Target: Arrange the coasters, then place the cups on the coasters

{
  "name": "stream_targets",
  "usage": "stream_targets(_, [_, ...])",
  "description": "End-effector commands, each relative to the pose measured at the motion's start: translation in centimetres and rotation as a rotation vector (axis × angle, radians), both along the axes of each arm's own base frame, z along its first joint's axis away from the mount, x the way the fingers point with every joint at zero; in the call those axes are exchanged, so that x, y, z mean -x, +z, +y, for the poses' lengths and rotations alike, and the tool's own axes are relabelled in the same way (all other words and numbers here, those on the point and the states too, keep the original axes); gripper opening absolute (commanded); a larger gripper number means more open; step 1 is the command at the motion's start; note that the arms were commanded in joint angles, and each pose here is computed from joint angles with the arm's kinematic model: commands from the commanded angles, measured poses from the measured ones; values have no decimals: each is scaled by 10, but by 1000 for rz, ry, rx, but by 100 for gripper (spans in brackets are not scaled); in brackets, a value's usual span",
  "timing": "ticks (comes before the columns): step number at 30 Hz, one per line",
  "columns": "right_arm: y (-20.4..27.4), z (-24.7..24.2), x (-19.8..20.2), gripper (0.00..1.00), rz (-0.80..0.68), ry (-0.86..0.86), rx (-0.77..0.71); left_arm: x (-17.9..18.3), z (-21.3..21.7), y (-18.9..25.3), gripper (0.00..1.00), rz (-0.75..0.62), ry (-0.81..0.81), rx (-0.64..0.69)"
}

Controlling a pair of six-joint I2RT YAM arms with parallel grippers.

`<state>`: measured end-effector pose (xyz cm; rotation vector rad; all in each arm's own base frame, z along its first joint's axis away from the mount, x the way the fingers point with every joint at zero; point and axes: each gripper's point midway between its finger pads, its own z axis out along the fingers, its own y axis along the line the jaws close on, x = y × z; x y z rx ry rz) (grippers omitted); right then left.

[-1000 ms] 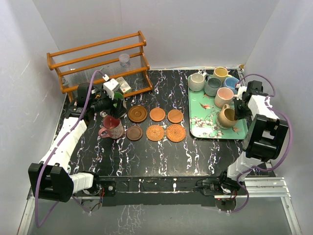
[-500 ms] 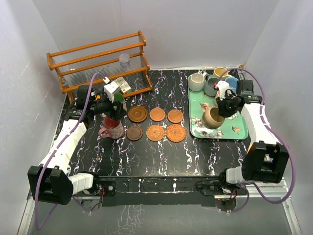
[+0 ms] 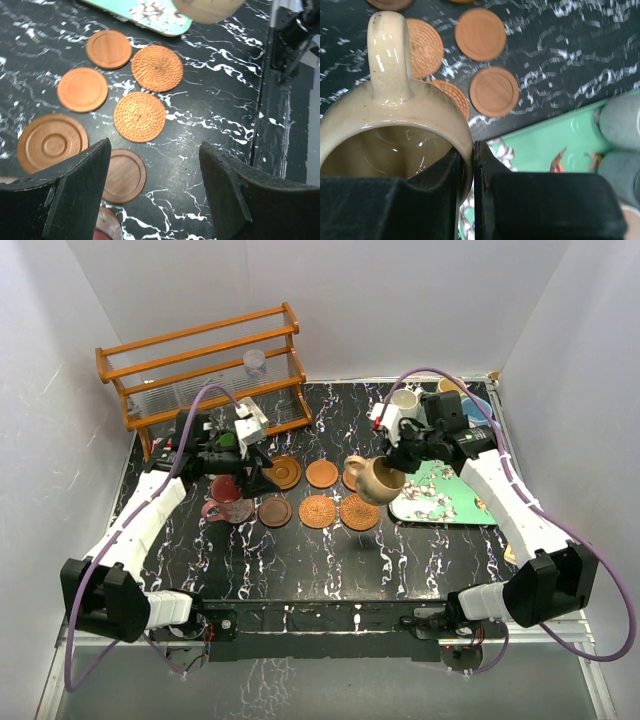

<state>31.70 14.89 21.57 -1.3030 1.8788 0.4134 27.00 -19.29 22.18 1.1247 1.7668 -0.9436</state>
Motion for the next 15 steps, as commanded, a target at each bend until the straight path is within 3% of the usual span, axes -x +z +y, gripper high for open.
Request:
stream_targets(1, [52,43,2,0,-112,145,-79,24,-27,18,69,-62,-231,41])
stream_targets(6, [60,75,16,0,-93,249,-97,23,-54,37,73,-134,-348,124])
stream_targets(15, [61,93,28,0,-93,303,-100,29,-104,36,69,-78,-484,167])
